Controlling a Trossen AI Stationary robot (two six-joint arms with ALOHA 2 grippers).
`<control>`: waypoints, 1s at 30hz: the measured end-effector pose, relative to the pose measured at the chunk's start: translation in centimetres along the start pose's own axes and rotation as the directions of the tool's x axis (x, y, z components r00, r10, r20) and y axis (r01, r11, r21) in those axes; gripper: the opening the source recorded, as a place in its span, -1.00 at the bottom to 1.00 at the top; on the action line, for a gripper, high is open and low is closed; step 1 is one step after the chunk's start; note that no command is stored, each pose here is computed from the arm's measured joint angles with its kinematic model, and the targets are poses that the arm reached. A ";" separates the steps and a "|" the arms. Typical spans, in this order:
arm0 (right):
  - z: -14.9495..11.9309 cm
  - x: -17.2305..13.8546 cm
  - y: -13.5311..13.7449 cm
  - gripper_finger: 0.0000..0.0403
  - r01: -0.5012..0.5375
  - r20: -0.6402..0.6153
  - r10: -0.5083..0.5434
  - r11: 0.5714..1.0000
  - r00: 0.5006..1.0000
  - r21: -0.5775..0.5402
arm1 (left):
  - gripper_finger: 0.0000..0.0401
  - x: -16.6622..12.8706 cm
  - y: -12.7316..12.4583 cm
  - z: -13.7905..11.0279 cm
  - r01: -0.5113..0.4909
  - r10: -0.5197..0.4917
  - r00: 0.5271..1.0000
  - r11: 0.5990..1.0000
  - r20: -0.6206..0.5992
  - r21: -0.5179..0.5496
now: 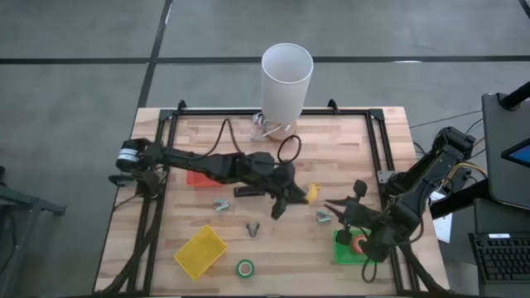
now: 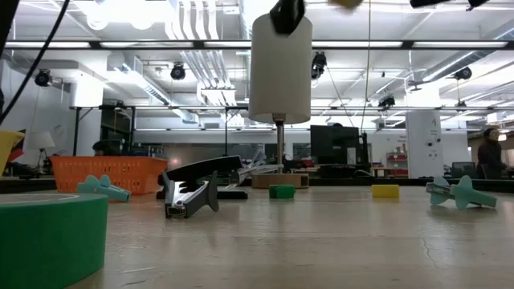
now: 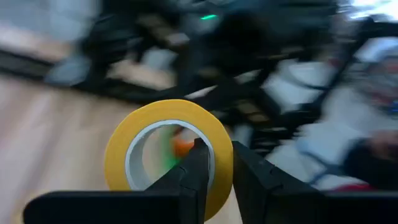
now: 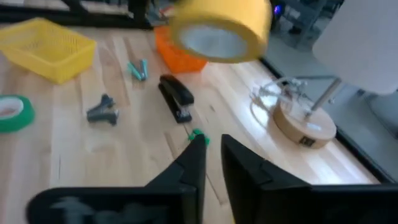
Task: Pick and place Stapler, Stapler remover, tape
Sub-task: Put the yellow tape into the green bin
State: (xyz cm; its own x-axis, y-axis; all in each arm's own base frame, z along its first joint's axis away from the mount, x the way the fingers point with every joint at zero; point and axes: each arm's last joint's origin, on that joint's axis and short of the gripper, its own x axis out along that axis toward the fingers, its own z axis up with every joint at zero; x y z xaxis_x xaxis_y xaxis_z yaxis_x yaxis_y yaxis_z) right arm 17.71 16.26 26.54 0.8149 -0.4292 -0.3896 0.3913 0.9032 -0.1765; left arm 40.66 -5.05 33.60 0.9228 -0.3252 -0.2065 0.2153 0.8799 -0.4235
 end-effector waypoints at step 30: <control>3.0 0.1 1.4 -0.31 0.136 0.257 -0.124 0.990 0.958 -0.028 | -0.69 0.3 -2.5 0.4 0.105 -0.111 0.988 0.993 0.103 0.062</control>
State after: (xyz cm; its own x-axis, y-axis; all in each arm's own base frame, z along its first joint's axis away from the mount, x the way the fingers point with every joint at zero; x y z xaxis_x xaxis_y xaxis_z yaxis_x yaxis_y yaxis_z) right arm 19.63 17.42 28.92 0.8422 -0.5258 -0.1192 0.4864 0.8364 -0.2526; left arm 40.54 -7.16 34.98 0.9212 -0.3835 -0.0662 0.3304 0.8605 -0.3877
